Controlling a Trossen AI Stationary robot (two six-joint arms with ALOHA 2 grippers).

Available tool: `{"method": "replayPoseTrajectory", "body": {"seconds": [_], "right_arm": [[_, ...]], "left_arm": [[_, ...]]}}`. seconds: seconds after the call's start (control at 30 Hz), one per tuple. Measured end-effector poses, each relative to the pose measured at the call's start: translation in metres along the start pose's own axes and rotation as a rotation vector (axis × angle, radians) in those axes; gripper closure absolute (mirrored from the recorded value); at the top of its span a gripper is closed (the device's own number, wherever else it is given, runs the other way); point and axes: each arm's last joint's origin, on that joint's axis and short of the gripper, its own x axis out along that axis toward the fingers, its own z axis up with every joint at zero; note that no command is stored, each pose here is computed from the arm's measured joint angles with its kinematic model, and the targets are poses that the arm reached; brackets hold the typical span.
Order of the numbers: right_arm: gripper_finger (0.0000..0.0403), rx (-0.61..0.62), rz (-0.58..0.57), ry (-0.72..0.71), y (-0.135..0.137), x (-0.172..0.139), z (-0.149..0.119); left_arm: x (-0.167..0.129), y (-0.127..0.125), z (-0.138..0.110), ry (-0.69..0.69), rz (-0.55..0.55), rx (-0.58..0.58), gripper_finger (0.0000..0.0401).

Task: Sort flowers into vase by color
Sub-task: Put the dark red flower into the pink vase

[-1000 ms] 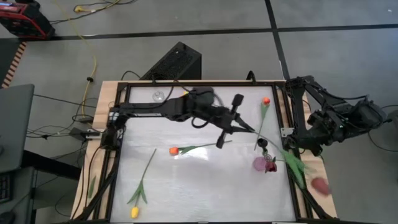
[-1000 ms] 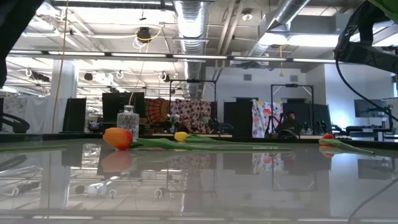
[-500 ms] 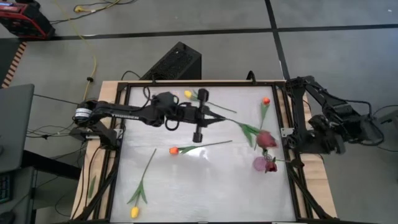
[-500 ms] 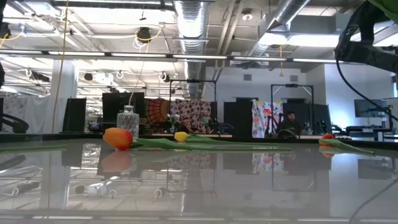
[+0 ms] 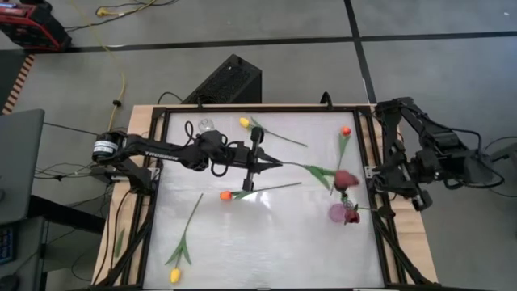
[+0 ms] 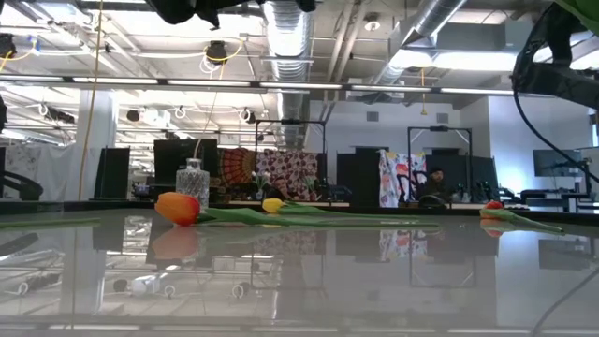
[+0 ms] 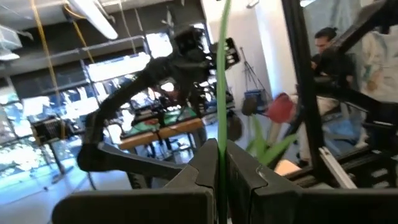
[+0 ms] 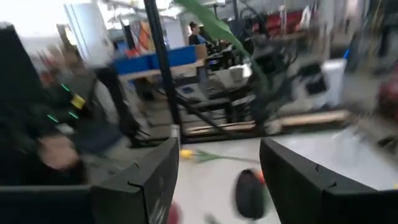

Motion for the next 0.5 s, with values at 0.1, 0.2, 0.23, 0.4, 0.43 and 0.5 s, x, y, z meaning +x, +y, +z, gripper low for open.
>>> {"method": "replayPoseTrajectory", "body": {"seconds": [0.1, 0.2, 0.23, 0.4, 0.43, 0.5], "right_arm": [[0.0153, -0.157, -0.025, -0.003, -0.001, 0.002, 0.001], [0.0153, -0.189, -0.076, -0.008, -0.003, 0.005, 0.001], [0.0153, -0.189, -0.095, -0.01, -0.004, 0.006, 0.001], [0.0153, -0.229, -0.189, -0.016, -0.008, 0.012, 0.004], [0.0153, -0.259, -0.208, -0.014, -0.008, 0.013, 0.005], [0.0153, -0.272, -0.244, -0.015, -0.01, 0.015, 0.006]], "left_arm": [[0.001, -0.005, -0.001, 0.014, -0.015, -0.011, 0.0401], [0.002, -0.008, -0.001, 0.021, -0.026, -0.016, 0.0401], [0.002, -0.009, -0.001, 0.019, -0.027, -0.016, 0.0401], [0.002, -0.009, -0.001, 0.021, -0.01, -0.045, 0.0401], [0.002, -0.008, -0.001, 0.022, -0.007, -0.051, 0.0401], [0.002, -0.008, -0.001, 0.025, 0.009, -0.064, 0.0401]]}}
